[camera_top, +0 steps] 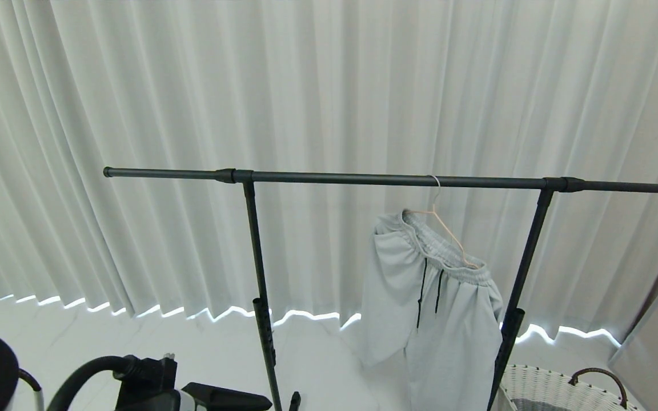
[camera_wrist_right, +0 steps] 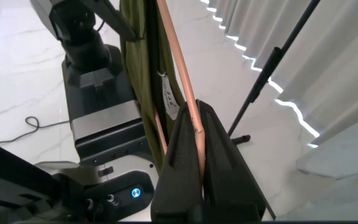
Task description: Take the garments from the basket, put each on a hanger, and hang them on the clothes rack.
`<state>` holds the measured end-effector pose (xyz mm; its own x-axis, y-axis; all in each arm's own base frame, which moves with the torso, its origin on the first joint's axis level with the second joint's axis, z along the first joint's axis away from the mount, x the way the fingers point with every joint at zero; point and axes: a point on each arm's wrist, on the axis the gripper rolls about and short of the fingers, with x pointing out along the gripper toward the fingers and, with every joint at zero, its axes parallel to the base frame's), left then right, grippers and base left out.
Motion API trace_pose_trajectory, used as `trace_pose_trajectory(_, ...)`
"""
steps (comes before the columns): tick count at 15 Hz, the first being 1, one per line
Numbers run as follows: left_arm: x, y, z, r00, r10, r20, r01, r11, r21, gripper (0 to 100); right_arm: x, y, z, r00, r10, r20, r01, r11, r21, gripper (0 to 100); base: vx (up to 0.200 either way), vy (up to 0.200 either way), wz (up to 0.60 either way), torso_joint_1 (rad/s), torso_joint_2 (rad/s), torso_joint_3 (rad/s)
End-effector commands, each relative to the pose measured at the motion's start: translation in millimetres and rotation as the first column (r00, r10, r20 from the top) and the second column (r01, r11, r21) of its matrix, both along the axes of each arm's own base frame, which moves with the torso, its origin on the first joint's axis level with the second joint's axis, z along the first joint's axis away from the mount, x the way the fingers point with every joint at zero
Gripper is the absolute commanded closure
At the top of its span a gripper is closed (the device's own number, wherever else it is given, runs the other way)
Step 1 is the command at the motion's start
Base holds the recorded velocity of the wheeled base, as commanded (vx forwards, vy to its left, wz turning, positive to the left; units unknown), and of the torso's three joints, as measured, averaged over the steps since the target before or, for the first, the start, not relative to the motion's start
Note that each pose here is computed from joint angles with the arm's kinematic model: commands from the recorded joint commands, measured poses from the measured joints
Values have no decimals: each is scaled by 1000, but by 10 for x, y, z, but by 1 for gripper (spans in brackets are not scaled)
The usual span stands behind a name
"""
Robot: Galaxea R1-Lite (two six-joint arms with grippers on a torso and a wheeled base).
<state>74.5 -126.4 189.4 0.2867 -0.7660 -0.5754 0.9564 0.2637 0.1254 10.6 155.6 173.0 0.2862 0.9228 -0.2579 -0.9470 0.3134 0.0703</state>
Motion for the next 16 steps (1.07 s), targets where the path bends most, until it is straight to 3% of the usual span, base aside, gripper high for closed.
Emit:
trace_pose_trajectory(1,-13,-7,-32,1000,-10,-7,10,1000,12,0,0,5,3,1000,0,0,0,1000,2,100,0,0,0,0,0,0)
trace_pose_trajectory(2,-14,-6,-37,1000,-10,-8,10,1000,13,100,0,5,3,1000,0,0,0,1000,2,100,0,0,0,0,0,0)
trace_pose_trajectory(10,-15,-3,-34,1000,-9,-6,9,1000,13,100,0,-8,-2,1000,-6,-9,6,1000,5,100,0,0,0,0,0,0)
trace_pose_trajectory(11,-14,-4,-33,1000,-9,-6,9,1000,11,100,0,-13,-7,1000,-4,-8,4,1000,1,0,0,0,0,0,0,0)
trace_pose_trajectory(14,-14,10,-39,1000,4,1,-4,1000,15,100,34,-18,-13,1000,-31,-5,31,1000,-2,0,0,0,0,0,0,0)
trace_pose_trajectory(16,-13,49,-45,997,62,41,-64,997,32,100,197,-46,-33,991,-134,9,134,991,-16,0,0,0,0,0,0,0)
